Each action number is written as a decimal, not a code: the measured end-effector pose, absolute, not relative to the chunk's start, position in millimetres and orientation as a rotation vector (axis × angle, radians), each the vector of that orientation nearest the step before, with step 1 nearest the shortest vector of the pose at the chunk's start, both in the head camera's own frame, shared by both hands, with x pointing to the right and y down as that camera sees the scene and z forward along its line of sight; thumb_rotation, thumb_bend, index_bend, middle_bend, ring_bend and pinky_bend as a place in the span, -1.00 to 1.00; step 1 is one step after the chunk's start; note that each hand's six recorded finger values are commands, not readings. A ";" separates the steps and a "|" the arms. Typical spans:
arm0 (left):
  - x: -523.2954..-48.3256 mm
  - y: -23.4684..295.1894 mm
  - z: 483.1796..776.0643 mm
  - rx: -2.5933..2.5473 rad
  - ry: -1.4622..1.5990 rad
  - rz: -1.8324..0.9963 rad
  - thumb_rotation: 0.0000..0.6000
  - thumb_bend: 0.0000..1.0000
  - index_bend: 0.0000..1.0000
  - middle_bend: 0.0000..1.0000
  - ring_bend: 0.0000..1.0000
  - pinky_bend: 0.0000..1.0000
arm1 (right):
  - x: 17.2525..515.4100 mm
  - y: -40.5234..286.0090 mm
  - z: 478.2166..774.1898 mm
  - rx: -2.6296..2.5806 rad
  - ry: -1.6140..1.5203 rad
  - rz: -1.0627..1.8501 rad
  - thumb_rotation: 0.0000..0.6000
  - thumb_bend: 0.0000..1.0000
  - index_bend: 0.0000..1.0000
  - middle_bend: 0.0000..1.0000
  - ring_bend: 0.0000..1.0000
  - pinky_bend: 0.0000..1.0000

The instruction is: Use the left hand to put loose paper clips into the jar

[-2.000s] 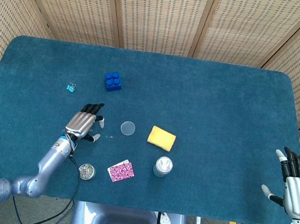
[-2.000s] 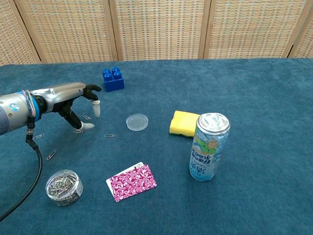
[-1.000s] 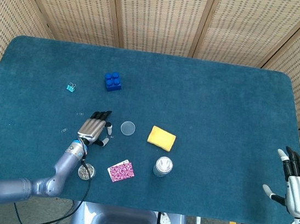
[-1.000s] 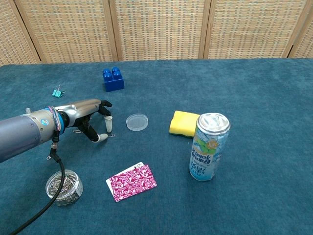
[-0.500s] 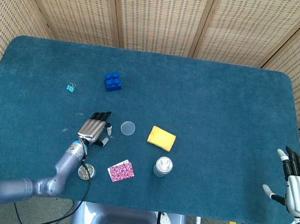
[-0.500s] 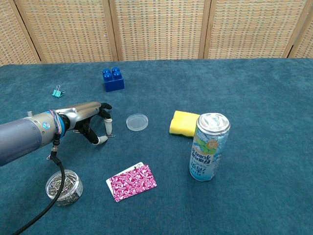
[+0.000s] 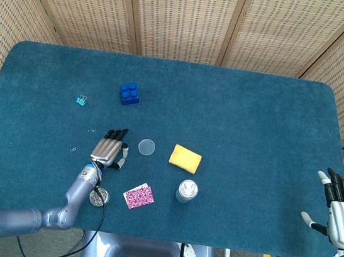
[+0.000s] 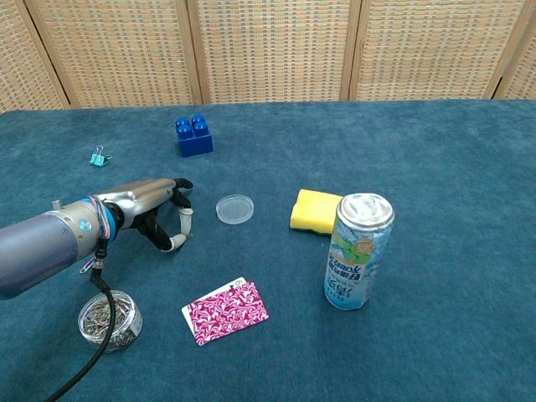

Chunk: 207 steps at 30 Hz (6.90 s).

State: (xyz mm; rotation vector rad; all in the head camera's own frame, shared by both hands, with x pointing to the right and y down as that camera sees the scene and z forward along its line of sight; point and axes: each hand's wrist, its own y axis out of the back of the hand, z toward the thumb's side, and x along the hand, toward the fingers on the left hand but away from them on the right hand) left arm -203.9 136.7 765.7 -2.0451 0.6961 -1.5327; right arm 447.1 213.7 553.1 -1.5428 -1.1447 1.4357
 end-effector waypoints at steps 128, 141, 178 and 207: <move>-298.6 109.5 748.1 -1.909 0.712 -1.464 1.00 -0.32 0.05 -1.00 -1.00 -1.00 | 441.7 214.9 551.6 -1.539 -1.132 1.426 1.00 -1.00 -0.87 -1.00 -1.00 -1.00; -285.4 114.9 765.7 -1.934 0.685 -1.485 1.00 -0.29 0.05 -1.00 -1.00 -1.00 | 444.0 213.7 551.9 -1.539 -1.140 1.431 1.00 -1.00 -0.87 -1.00 -1.00 -1.00; -287.3 117.1 764.9 -1.920 0.680 -1.509 1.00 -0.12 0.43 -1.00 -1.00 -1.00 | 444.9 213.6 550.2 -1.547 -1.149 1.425 1.00 -1.00 -0.87 -1.00 -1.00 -1.00; -303.7 220.0 659.3 -2.063 0.429 -1.071 1.00 -0.10 0.43 -1.00 -1.00 -1.00 | 440.1 216.0 545.5 -1.548 -1.148 1.403 1.00 -1.00 -0.87 -1.00 -1.00 -1.00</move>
